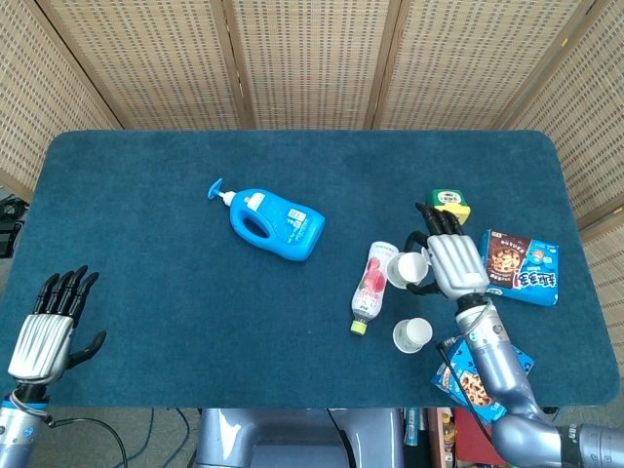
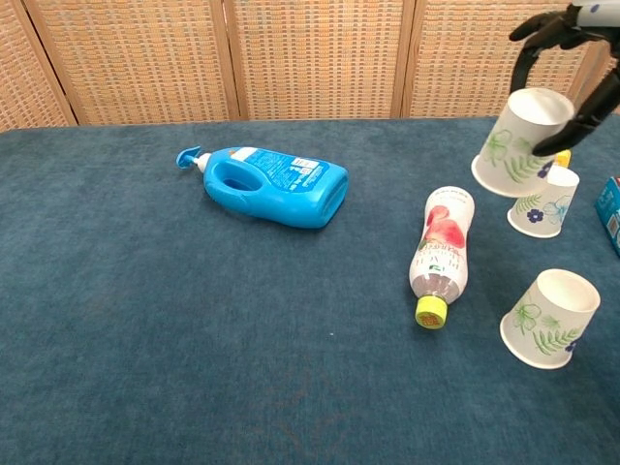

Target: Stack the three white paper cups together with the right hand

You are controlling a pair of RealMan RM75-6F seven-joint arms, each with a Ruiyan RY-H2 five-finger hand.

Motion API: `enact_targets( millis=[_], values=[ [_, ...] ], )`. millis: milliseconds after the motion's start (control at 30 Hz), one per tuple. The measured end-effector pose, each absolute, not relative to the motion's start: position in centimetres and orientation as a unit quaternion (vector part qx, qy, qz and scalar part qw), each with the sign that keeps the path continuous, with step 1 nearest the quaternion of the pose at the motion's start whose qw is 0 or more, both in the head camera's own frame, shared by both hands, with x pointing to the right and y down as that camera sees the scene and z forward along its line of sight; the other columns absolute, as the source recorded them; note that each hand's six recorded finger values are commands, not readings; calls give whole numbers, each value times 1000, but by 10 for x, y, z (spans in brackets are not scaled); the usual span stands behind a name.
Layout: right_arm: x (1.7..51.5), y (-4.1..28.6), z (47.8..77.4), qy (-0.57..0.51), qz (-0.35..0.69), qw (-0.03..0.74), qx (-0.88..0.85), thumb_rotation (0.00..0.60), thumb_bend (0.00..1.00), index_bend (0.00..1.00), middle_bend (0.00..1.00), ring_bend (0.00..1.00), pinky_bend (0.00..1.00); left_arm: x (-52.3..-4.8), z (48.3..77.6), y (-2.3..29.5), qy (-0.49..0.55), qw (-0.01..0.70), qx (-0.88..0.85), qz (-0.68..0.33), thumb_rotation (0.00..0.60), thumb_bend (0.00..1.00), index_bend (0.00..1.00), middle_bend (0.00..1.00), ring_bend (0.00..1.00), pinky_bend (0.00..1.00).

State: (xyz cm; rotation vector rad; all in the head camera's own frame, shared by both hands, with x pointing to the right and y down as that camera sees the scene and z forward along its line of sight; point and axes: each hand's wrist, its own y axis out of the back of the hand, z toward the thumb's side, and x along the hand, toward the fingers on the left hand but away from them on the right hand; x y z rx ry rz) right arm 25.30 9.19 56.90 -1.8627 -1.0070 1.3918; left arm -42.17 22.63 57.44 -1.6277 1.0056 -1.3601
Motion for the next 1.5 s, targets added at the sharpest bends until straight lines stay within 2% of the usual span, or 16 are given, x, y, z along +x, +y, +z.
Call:
enact_targets(
  millis=[600, 1033, 1500],
  values=[
    [307, 164, 571, -370, 562, 274, -687, 600, 156, 498, 94, 0, 60, -422, 575, 227, 393, 388, -638, -537, 600, 315, 0, 0, 0, 0],
    [306, 176, 579, -360, 572, 261, -690, 600, 156, 498, 92, 0, 63, -421, 575, 227, 394, 388, -639, -535, 600, 315, 0, 0, 0, 0],
    [287, 178, 561, -356, 566, 267, -694, 600, 156, 498, 89, 0, 67, -420, 572, 228, 395, 390, -640, -532, 600, 315, 0, 0, 0, 0]
  ],
)
